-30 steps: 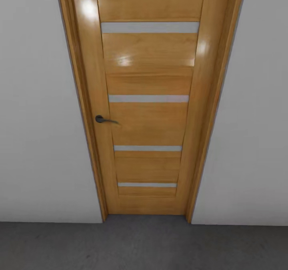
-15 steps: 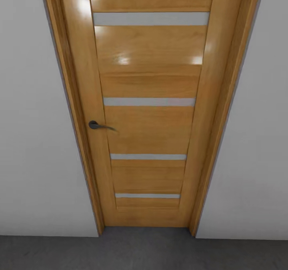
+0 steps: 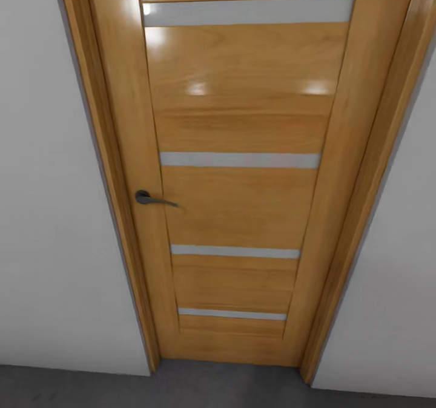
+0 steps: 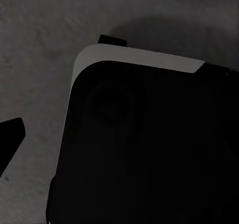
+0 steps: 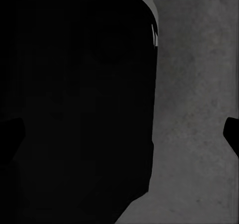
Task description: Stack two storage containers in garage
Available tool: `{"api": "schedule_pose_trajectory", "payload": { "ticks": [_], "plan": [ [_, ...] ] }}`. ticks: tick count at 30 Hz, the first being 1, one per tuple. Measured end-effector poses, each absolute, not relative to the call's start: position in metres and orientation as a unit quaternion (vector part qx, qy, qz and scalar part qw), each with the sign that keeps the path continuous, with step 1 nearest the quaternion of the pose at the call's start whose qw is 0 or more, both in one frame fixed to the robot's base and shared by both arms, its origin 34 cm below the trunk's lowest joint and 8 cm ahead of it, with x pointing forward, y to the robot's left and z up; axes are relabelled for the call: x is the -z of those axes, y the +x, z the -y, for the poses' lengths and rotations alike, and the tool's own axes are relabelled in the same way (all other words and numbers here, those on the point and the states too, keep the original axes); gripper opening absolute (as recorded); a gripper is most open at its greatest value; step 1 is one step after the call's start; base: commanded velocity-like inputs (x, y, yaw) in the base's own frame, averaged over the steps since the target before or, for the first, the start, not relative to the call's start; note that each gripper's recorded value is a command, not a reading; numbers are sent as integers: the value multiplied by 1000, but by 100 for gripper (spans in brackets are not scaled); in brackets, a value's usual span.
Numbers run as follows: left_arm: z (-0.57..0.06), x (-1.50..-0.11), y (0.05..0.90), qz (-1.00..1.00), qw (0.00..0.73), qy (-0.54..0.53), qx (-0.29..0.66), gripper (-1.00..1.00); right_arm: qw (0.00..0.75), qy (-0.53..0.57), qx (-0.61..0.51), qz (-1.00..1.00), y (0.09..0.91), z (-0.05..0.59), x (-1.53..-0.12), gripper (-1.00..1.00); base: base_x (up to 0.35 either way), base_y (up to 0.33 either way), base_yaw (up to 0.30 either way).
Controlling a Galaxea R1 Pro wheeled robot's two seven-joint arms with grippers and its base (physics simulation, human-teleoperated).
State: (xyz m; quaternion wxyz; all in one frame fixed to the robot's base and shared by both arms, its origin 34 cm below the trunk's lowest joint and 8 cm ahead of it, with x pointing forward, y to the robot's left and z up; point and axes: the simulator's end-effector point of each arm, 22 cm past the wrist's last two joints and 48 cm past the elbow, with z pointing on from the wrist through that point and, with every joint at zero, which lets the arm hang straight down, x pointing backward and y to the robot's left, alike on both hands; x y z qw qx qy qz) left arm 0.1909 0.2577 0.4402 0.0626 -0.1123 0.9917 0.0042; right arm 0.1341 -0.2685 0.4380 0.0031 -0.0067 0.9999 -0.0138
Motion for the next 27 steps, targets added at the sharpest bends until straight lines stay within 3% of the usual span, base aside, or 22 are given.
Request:
{"api": "schedule_pose_trajectory", "payload": {
  "ticks": [10, 27],
  "plan": [
    [-258, -440, 191, -992, 63, -112, -4, 100, 3, -6, 14, -1000, 134, 269, -438, 100, 35, 0, 211],
    [-258, -440, 191, -992, 63, -112, -4, 100, 4, -5, 15, -1000, 134, 271, -438, 100, 1, 0, 21]
  ]
}}
